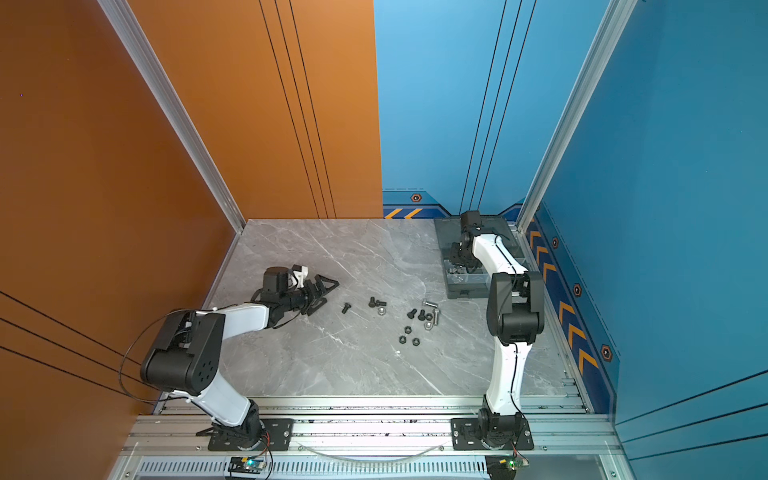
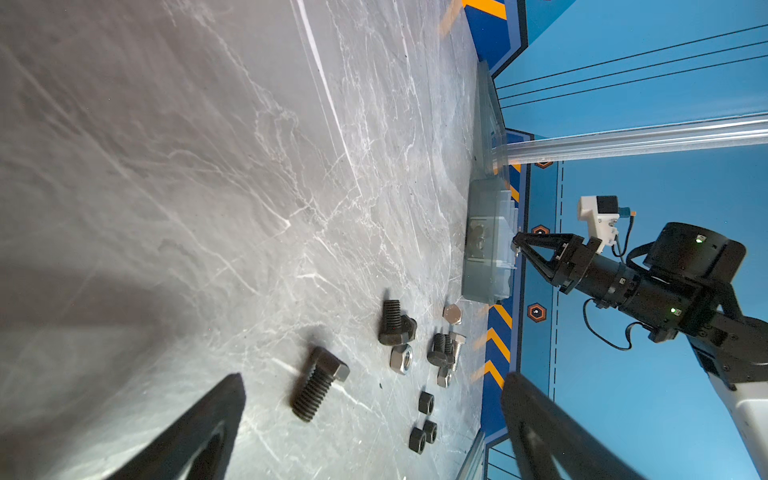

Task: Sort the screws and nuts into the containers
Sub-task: 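Lower the wing nut into the compartment nearest the robot, then open the right gripper to drop the wing nut into the compartment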

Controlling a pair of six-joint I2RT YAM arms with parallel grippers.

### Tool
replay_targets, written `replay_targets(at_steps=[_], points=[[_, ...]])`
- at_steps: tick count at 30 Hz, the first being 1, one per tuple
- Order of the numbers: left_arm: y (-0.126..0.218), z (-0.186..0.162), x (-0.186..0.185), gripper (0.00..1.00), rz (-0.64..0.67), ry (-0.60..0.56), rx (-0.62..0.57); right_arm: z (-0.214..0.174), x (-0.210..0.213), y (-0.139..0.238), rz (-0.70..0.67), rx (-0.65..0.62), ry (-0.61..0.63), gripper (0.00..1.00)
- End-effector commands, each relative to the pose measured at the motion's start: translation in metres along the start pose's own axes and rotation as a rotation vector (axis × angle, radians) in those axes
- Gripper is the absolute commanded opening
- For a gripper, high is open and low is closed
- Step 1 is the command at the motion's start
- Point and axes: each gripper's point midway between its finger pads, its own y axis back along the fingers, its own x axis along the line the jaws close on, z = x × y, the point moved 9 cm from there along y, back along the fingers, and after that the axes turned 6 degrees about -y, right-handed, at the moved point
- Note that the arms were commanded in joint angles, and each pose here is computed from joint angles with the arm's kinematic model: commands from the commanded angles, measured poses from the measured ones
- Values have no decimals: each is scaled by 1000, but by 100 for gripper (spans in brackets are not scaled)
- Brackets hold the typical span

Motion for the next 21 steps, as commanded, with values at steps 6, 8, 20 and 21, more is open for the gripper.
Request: replay_targets(at_steps=[6,8,20,21], points=[[1,0,-4,98,-6,-13,-8,2,-1,-13,-51,14,17,7],[1,0,-4,98,-8,-14,-8,3,-1,-14,-57,13,18,11],[2,-1,-5,98,-9,-14,-9,5,-2,-7,-59,1,20,37],[3,0,-5,98,-9,-14,-10,5,-1,-6,-55,1,19,38]])
